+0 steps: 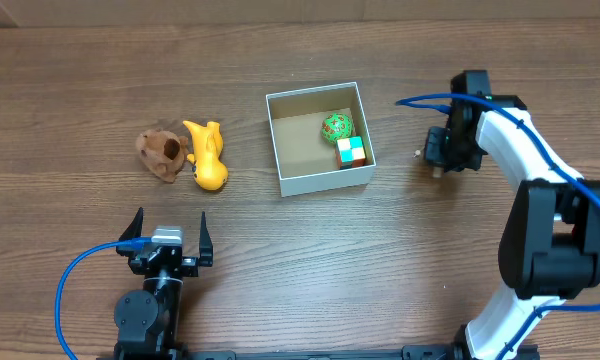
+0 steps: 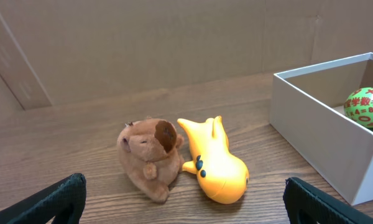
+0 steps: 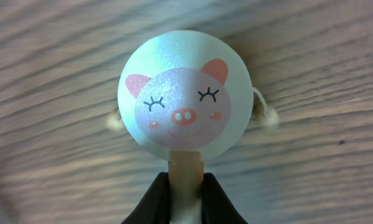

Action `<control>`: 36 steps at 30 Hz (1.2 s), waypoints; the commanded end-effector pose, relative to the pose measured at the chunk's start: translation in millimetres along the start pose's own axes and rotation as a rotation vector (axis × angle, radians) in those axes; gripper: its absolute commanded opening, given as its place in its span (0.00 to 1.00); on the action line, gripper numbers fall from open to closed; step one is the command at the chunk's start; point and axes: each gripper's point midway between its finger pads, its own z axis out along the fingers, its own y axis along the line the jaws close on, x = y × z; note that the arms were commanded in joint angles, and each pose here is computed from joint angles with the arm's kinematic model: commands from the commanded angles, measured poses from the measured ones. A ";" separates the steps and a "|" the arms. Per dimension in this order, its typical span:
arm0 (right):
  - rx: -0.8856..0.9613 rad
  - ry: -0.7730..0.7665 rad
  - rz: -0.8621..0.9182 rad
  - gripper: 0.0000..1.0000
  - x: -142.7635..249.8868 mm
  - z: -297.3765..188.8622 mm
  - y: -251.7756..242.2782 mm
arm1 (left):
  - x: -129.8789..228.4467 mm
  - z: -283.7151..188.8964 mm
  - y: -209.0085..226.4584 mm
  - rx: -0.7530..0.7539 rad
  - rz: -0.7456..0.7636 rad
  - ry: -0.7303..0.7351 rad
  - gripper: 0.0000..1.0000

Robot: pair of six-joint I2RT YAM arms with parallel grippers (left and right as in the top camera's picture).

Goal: Pack container
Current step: 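Close the right gripper on the drum's wooden stick and lift, then carry the pig drum left over the white box and lower it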

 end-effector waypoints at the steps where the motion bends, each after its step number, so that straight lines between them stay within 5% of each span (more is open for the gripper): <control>1: -0.038 -0.158 -0.103 0.11 -26.0 -61.4 36.4 | 1.0 0.2 -0.2 0.003 0.014 -0.003 1.00; 15: -0.056 -0.347 -0.368 0.11 -21.0 -152.7 146.7 | 1.0 0.2 -0.2 0.003 0.014 -0.003 1.00; 36: -0.151 -0.272 -0.571 0.13 24.8 -79.5 247.3 | 1.0 0.2 -0.2 0.003 0.014 -0.003 1.00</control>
